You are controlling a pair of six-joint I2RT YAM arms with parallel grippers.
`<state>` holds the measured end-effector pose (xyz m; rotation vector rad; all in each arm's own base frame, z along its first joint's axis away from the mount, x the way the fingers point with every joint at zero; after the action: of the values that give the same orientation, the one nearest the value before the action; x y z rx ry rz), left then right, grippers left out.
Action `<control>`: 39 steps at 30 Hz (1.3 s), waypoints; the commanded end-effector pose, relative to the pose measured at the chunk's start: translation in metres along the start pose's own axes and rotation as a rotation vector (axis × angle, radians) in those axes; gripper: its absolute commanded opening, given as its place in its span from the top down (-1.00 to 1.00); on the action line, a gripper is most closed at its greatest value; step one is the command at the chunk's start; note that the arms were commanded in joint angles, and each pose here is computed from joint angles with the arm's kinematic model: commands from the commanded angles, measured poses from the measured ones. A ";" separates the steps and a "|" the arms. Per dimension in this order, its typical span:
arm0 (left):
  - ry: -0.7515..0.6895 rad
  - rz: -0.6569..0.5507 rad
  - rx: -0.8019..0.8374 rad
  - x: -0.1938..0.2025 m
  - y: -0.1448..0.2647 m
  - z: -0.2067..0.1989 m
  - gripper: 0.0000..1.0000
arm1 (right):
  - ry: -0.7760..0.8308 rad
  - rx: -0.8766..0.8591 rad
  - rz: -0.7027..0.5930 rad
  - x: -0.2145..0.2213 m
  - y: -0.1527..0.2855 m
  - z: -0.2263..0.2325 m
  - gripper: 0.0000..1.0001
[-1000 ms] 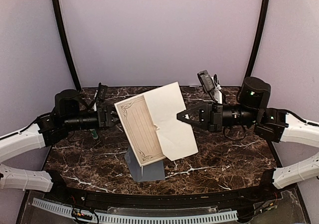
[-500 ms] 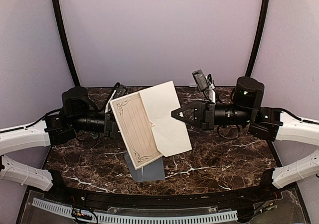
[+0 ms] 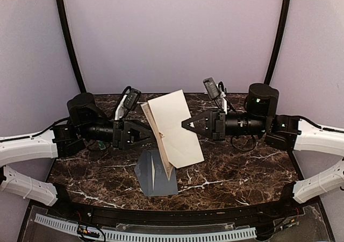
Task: Place the letter into the envelope and seal it
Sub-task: Fold the letter.
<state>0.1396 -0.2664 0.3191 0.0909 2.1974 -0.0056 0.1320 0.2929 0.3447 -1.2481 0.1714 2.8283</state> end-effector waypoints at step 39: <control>-0.038 -0.073 0.098 -0.019 -0.017 -0.005 0.71 | 0.003 -0.090 -0.031 -0.008 -0.008 0.011 1.00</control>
<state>0.1475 -0.2830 0.3215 0.0752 2.2032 -0.1123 0.1325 0.2997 0.3471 -1.2327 0.1106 2.8594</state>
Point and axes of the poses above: each gripper's point midway between its finger pads, its own y axis back along the fingers, its own z axis along the line the jaws close on, x = y × z, the point moved 8 cm from there along y, back along the fingers, and after that the axes turned 5 degrees about -y, right-handed, at the moved point
